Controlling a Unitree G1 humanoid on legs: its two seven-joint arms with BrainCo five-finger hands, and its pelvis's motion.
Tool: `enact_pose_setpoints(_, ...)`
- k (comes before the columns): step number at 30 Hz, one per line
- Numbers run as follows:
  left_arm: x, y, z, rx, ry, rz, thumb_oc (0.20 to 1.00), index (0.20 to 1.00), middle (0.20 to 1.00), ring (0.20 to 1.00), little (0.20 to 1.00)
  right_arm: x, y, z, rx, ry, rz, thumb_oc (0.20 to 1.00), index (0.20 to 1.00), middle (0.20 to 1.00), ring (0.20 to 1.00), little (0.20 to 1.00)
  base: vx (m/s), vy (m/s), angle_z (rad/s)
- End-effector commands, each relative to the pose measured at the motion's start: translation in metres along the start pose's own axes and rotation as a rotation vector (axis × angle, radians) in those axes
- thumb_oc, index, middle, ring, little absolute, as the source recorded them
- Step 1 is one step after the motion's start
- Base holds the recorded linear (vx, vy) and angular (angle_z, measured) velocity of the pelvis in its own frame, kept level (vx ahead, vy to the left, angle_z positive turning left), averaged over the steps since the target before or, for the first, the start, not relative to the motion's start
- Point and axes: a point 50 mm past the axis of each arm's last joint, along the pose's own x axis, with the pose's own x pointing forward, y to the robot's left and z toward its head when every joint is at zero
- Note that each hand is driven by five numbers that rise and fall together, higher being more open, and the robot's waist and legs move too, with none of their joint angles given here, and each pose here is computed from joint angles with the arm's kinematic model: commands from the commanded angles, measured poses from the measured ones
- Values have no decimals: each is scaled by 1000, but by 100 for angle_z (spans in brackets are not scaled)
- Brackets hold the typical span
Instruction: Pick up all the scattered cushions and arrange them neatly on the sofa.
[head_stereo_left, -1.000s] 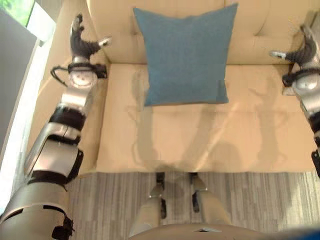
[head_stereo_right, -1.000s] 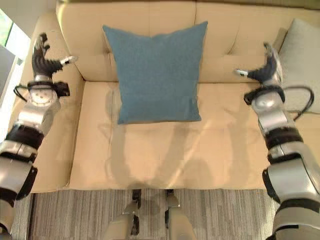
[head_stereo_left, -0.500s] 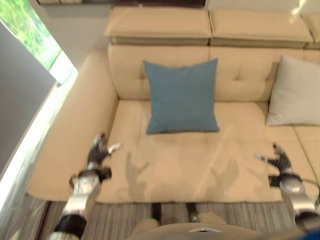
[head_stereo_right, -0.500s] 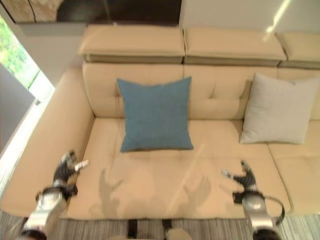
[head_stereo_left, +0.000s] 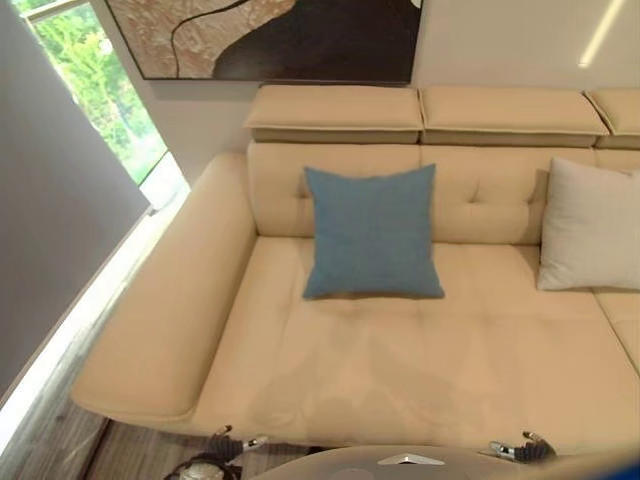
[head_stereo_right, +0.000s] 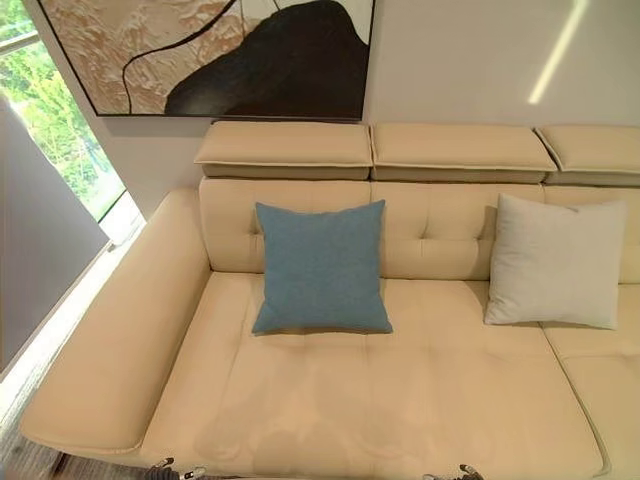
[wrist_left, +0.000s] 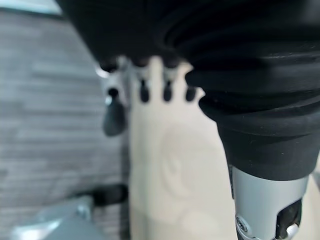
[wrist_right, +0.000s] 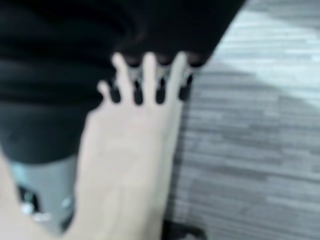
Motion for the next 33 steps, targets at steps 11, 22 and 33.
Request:
enact_pose_setpoints(11, 7, 11, 56, 62, -155, 59, 1000, 1000, 1000, 1000, 1000, 7, -2, 42, -6, -55, -29, 1000, 1000, 1000, 1000, 1000, -162, 172, -56)
enact_pose_setpoints(22, 8, 21, 43, 110, -99, 84, 1000, 1000, 1000, 1000, 1000, 6, 10, 66, -35, -119, -3, 1000, 1000, 1000, 1000, 1000, -166, 79, -73)
enact_pose_setpoints(33, 10, 7, 61, 133, -120, 56, 1000, 1000, 1000, 1000, 1000, 6, 21, 72, 23, -110, 14, 1000, 1000, 1000, 1000, 1000, -85, -86, 9)
